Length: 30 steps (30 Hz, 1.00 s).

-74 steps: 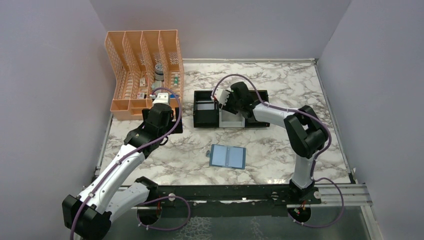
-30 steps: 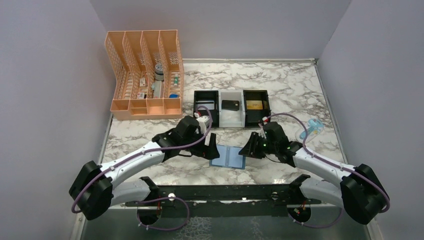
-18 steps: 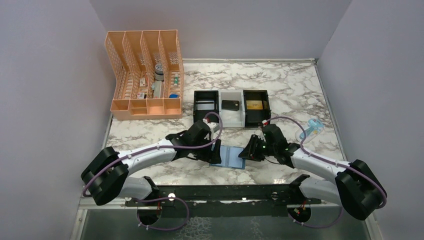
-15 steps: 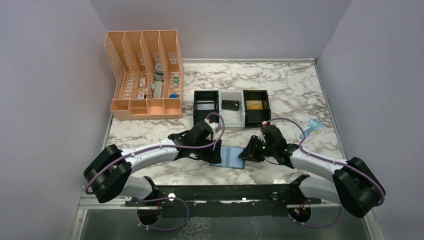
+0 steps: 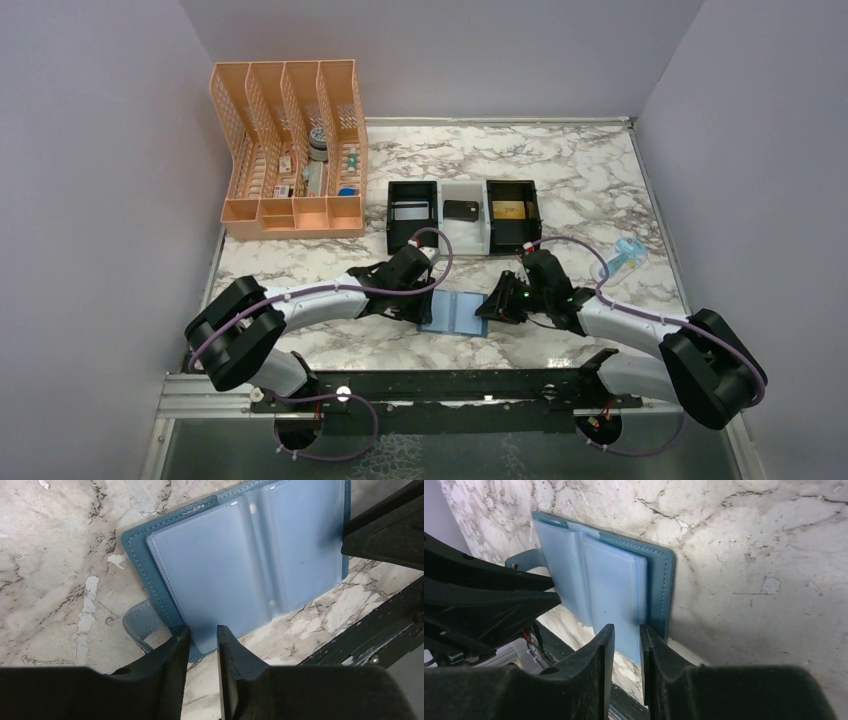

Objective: Take the credit cards out of the card holder

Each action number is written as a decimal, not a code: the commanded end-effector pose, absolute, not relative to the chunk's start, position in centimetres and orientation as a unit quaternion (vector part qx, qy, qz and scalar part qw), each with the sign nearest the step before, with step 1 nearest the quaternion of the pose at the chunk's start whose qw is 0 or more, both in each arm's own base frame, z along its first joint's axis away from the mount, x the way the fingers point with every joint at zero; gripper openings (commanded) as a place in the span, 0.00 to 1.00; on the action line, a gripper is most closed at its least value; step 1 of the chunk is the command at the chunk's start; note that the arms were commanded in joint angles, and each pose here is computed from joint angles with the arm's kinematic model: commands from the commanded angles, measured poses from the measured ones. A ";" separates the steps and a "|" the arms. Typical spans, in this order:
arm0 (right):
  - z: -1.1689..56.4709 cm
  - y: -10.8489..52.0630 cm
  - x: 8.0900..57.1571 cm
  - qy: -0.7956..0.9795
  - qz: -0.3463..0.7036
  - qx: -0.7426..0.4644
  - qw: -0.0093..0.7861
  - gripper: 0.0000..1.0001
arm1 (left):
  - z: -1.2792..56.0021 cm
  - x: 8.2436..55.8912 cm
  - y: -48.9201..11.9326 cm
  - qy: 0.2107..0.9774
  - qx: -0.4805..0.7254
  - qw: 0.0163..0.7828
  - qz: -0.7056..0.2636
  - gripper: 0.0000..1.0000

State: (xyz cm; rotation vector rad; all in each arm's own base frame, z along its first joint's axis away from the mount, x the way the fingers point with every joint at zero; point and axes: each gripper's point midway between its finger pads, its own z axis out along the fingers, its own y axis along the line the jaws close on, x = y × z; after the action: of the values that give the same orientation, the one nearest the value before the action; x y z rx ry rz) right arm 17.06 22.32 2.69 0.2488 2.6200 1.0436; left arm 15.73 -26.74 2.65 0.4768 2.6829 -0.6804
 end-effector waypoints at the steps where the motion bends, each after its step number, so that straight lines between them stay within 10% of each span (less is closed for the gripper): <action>1: 4.0 22.5 17.5 0.909 0.370 0.076 0.174 0.25 | 2.3 15.9 -27.1 0.939 0.177 0.174 -0.237 0.26; 30: 7.4 25.4 18.2 0.876 0.449 0.058 0.167 0.25 | 2.6 15.6 -27.5 0.938 0.172 0.177 -0.245 0.15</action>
State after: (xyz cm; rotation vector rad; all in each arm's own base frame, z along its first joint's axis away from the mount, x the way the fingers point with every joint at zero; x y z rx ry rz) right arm 17.82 23.75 4.98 0.2117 2.5675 1.1427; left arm 15.41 -27.19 2.44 0.4977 2.6751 -0.6884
